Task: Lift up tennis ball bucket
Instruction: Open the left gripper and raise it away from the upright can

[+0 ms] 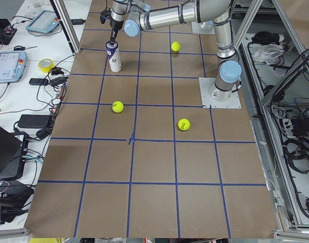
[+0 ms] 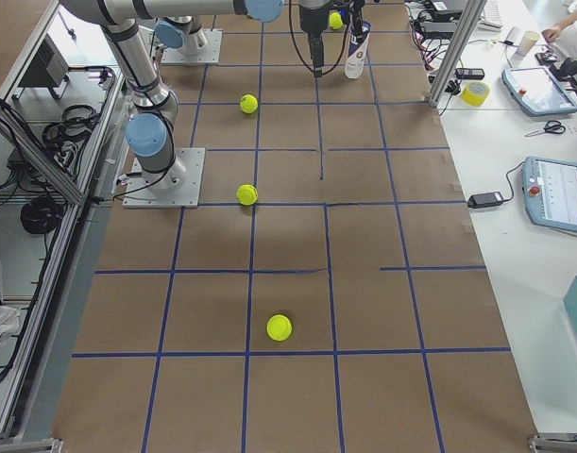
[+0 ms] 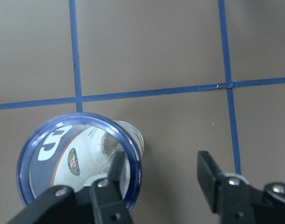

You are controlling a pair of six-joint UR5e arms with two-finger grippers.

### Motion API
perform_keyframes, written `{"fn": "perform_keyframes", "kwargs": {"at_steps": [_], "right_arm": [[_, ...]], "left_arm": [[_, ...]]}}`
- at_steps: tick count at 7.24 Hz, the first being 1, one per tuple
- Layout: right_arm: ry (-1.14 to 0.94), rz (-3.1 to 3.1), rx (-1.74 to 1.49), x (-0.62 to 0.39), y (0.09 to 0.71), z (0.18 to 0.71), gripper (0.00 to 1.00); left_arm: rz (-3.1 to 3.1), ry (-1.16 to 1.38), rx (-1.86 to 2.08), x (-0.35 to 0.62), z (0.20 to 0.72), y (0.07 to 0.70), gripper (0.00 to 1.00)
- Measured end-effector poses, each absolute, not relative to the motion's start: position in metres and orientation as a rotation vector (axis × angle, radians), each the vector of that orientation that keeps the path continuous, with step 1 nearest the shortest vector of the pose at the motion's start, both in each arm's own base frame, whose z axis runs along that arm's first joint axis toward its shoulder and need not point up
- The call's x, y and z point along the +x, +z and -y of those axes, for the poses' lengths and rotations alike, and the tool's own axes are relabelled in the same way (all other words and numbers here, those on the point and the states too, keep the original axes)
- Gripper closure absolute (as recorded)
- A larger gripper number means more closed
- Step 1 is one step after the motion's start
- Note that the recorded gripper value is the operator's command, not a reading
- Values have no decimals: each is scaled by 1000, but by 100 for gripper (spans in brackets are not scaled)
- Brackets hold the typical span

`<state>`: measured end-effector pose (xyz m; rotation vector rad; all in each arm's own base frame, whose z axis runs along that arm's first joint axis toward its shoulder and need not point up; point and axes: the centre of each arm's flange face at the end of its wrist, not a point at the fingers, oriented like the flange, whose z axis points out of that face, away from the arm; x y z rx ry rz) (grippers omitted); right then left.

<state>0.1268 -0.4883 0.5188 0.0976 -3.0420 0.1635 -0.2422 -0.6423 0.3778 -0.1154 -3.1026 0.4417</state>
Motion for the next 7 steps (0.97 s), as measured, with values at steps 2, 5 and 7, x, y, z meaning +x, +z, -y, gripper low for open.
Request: {"fn": "perform_keyframes", "kwargs": {"at_steps": [2,5,7], "right_arm": [[163,3041,98,127,519,488,0],[162,3041,98,126,519,488,0],[163,3041,100,127,519,488,0]], "left_arm": [[3174,328,-123,-232,627,429,0],[3227,137,-35,-170,592,500,0],[3237,75,-35,-126,569,501,0]]}}
